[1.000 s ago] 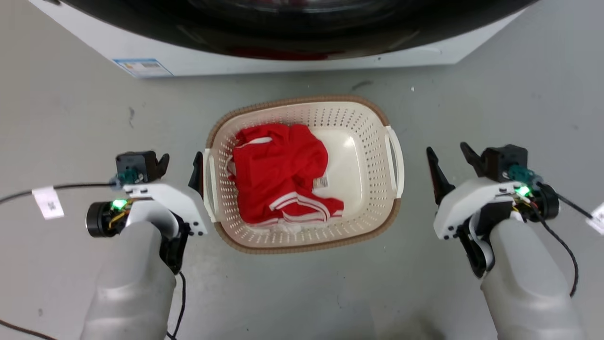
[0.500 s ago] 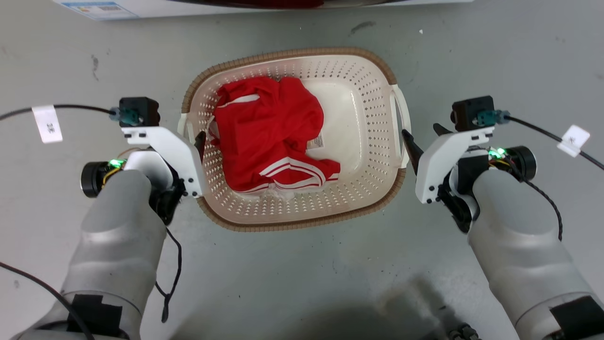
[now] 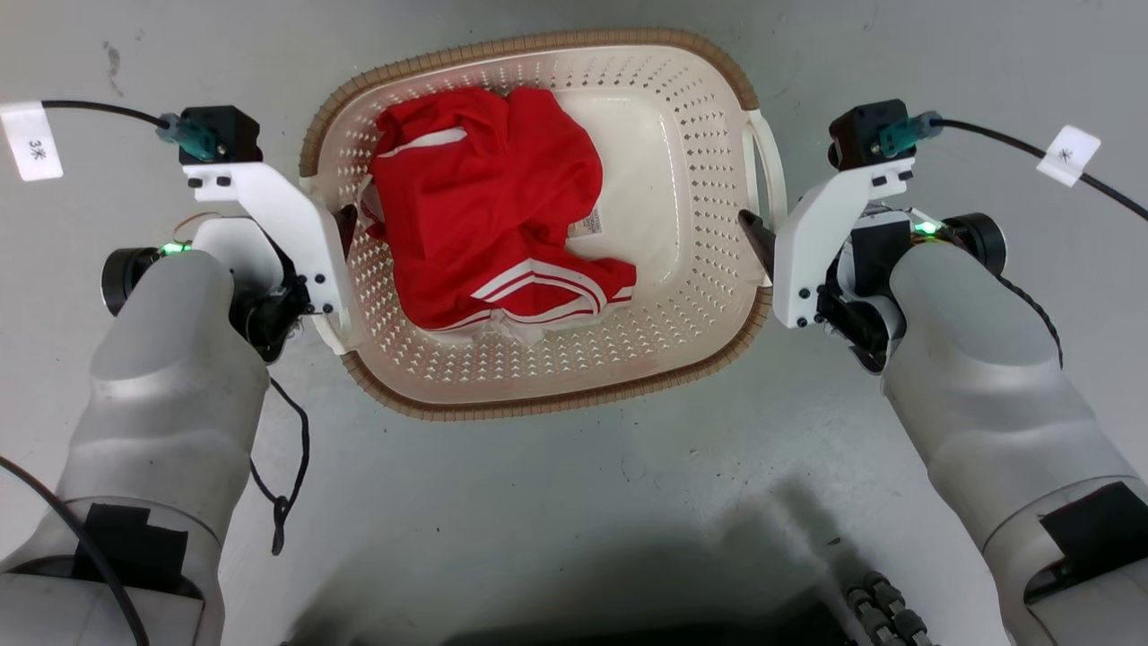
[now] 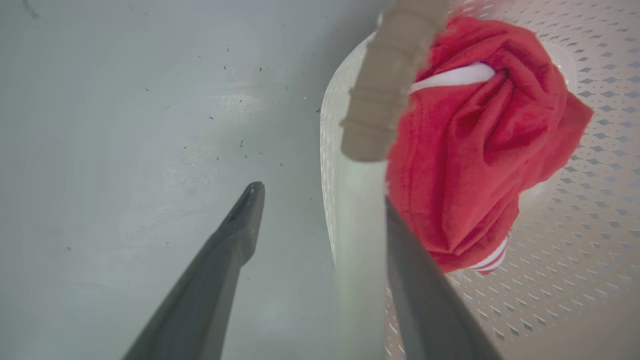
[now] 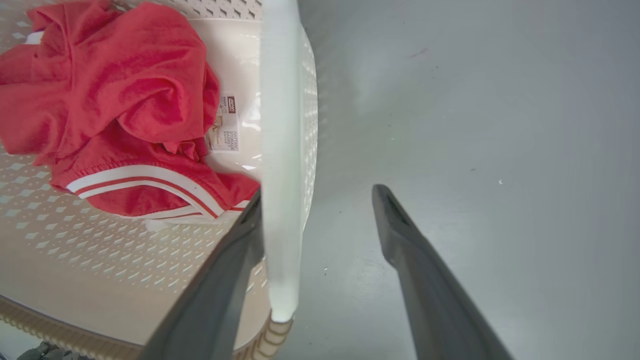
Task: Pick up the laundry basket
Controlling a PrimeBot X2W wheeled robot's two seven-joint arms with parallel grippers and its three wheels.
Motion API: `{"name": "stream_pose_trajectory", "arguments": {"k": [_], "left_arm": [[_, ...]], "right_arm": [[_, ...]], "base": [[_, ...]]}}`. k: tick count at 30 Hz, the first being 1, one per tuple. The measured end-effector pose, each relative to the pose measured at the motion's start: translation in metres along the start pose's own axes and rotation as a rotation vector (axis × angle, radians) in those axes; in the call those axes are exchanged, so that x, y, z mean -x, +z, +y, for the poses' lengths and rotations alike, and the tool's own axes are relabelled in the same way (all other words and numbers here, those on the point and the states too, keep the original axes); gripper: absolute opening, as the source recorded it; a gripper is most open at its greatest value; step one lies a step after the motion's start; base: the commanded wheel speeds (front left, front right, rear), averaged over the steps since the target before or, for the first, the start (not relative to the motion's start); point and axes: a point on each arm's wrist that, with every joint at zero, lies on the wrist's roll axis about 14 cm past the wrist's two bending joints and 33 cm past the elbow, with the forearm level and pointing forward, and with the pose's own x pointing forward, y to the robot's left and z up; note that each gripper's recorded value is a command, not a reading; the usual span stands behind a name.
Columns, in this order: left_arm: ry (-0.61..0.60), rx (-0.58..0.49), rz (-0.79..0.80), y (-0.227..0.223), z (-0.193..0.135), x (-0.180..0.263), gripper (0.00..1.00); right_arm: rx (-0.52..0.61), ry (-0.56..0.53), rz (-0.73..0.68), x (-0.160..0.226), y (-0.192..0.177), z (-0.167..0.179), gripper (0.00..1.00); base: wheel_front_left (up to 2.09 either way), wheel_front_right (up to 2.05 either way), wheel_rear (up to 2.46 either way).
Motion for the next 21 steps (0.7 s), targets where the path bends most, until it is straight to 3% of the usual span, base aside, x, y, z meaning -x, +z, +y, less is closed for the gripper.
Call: {"name": "stream_pose_trajectory", "arguments": {"k": [3,4,5,6,7,21], "left_arm": [[-0.005,0.013,0.014,-0.001,0.000,-0.004,1.00],[-0.006,0.012,0.022,-0.002,0.000,-0.005,0.80],[-0.007,0.014,0.025,-0.002,0.000,-0.006,0.42],[-0.009,0.017,0.027,-0.003,-0.001,-0.007,0.00],[-0.013,0.021,0.039,-0.005,-0.002,-0.007,0.00],[-0.040,0.024,0.044,-0.001,-0.011,0.000,0.00]], "right_arm": [[-0.014,0.001,0.023,-0.004,-0.002,-0.001,1.00],[-0.015,0.002,0.030,-0.005,-0.003,-0.001,0.87],[-0.019,0.003,0.034,-0.006,-0.004,-0.001,0.44],[-0.030,0.007,0.040,-0.007,-0.004,0.000,0.29],[-0.032,0.010,0.044,-0.008,-0.005,0.001,0.00],[-0.027,0.049,0.063,-0.005,-0.003,0.017,0.00]], "base": [[0.00,0.00,0.00],[0.00,0.00,0.00],[0.00,0.00,0.00],[0.00,0.00,0.00],[0.00,0.00,0.00],[0.00,0.00,0.00]]}}
